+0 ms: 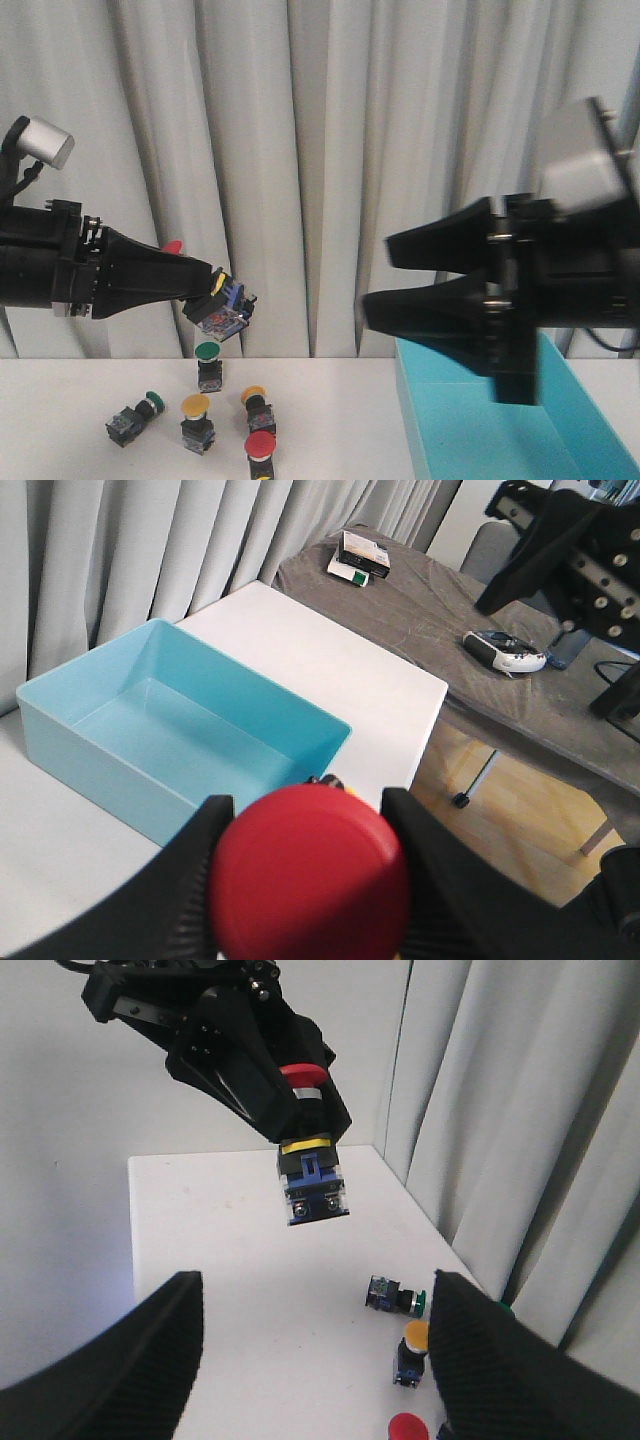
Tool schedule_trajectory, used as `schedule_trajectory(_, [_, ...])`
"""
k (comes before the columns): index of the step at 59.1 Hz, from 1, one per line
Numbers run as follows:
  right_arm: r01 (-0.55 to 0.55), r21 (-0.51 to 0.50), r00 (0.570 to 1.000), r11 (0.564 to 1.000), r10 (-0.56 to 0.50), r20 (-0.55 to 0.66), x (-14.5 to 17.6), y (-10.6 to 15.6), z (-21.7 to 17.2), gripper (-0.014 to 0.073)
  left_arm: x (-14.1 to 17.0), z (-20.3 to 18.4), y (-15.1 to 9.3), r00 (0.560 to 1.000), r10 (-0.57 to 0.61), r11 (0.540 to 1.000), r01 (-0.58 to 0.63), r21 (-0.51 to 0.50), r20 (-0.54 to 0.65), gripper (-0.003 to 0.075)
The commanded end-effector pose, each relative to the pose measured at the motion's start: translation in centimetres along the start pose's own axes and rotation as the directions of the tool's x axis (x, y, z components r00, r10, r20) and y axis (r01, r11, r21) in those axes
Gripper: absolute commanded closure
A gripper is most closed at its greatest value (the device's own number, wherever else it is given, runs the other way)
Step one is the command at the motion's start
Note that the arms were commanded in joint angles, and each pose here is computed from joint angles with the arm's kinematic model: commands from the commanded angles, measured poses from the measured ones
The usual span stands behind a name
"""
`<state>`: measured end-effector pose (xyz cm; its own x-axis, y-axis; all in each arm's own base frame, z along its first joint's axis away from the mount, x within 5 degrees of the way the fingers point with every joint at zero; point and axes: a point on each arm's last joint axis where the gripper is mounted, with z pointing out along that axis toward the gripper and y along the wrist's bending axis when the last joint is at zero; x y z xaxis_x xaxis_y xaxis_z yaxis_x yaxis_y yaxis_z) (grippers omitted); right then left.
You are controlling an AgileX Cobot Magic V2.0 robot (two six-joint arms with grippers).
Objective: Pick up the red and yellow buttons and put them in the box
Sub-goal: 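Close the right gripper on the red button's base below the left gripper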
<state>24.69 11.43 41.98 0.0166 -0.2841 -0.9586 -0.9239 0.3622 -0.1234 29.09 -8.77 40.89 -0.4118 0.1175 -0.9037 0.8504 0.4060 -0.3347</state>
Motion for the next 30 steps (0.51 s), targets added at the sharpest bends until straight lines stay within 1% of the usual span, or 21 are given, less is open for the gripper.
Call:
schedule_trajectory(1, [0.053,0.069,0.996,0.996,-0.057,0.065,-1.9,-0.4,1.2,0.0132,-1.7,-0.8,-2.2,0.996,0.027,0.997,-0.032,0.063,0.089,0.0707])
schedule_trajectory(13, [0.085,0.017,0.995,0.996,-0.086,0.047,-2.3,-0.5,4.3,0.0132,-1.8,-0.8,-2.2,0.996,0.026,0.997,-0.032,0.064,0.091,0.0707])
schedule_trajectory(20, [0.084,0.001,0.996,0.996,-0.084,0.040,-2.6,-1.2,5.3,0.0132,-1.8,-0.8,-2.2,0.996,0.025,0.997,-0.031,0.064,0.091,0.0707])
schedule_trajectory(30, [0.103,-0.035,0.994,0.994,-0.102,0.039,-2.9,-1.4,7.0,0.0132,-1.8,-0.8,-2.2,0.996,0.026,0.997,-0.032,0.064,0.091,0.0707])
